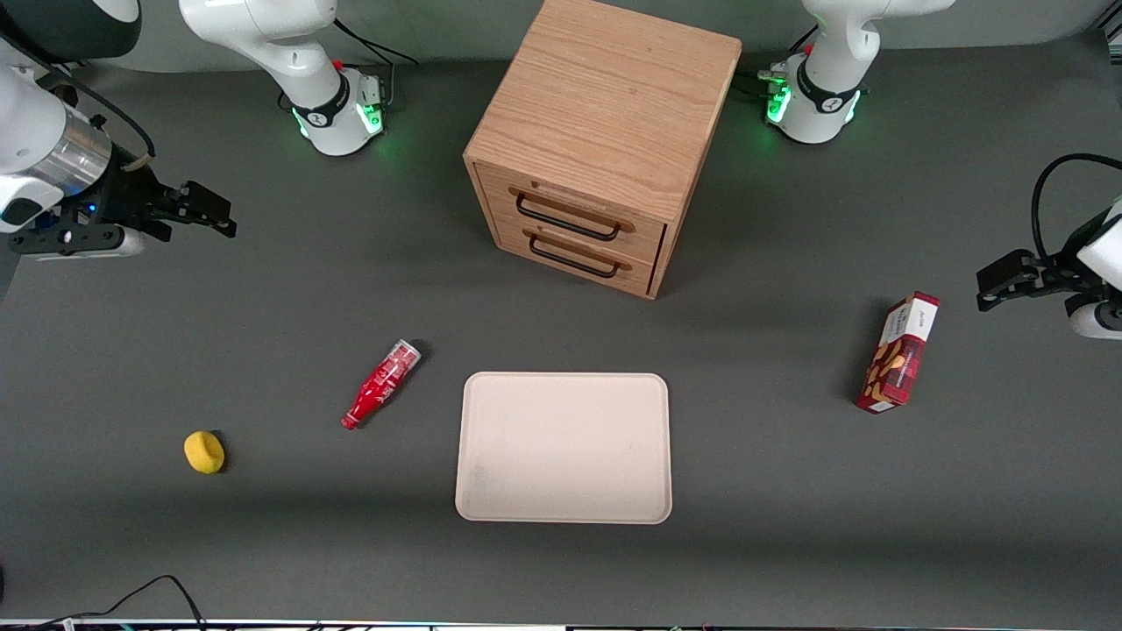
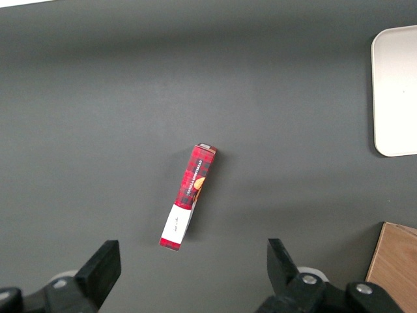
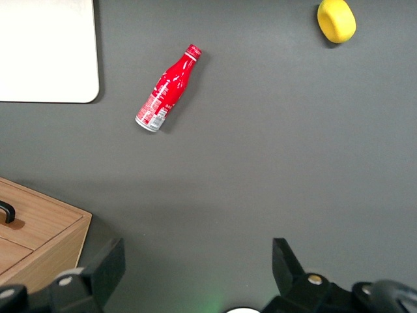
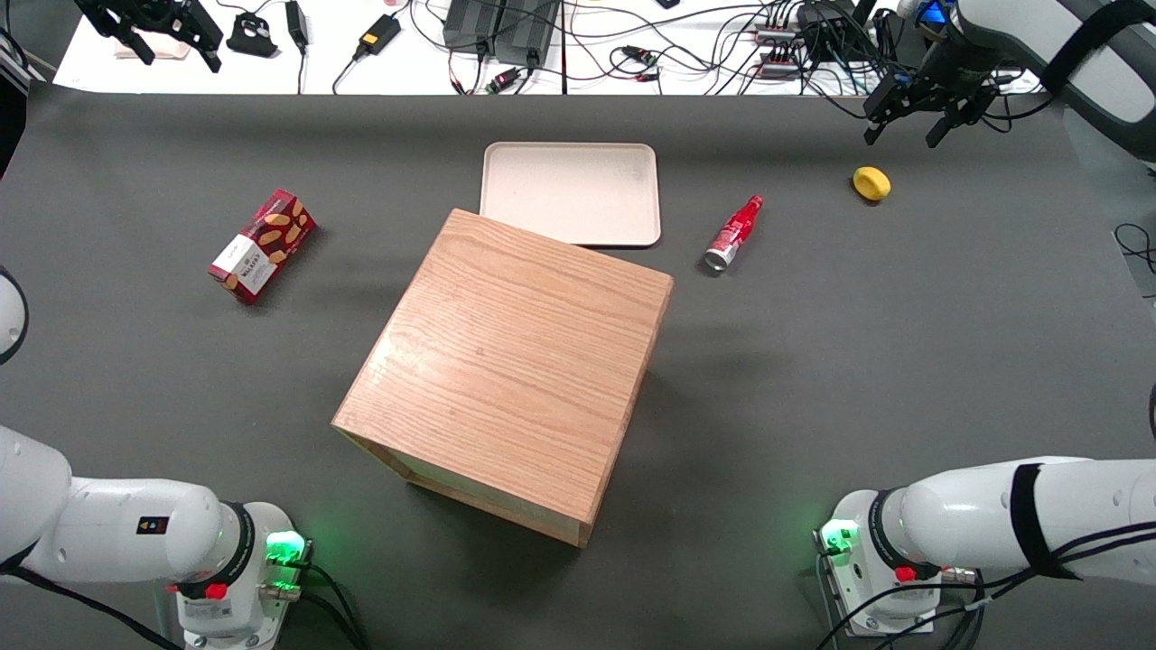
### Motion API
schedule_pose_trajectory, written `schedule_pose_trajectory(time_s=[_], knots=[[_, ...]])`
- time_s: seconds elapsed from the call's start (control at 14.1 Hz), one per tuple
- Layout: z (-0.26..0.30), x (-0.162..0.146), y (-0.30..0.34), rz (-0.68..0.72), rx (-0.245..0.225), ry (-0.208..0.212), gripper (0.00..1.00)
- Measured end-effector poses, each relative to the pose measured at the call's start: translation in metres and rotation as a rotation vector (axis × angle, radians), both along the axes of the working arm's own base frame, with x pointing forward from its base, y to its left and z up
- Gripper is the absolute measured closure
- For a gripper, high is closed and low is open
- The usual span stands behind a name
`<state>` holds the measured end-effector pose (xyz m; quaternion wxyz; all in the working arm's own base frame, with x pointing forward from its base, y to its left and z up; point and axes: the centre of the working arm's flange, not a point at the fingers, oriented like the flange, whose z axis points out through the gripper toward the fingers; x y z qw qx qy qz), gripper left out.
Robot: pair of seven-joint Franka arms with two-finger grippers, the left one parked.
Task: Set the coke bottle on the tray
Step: 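Move the open right gripper down over the red Coca-Cola bottle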
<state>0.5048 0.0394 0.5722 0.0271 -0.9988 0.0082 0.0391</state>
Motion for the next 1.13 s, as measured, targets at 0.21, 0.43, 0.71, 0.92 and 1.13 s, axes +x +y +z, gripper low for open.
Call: schedule_pose_trajectory(time_s=[0.21, 0.43, 0.71, 0.92, 1.13], knots=[[-0.001, 0.007, -0.004, -0.007, -0.002, 0.009, 0.0], [-0.004, 0.012, -0.002, -0.013, -0.006, 0.038, 0.0], [-0.034, 0.024, 0.03, -0.124, -0.04, 0.095, 0.0], [-0.071, 0.04, 0.051, -0.174, -0.052, 0.094, 0.0], [-0.123, 0.05, 0.067, -0.25, -0.058, 0.079, 0.0]])
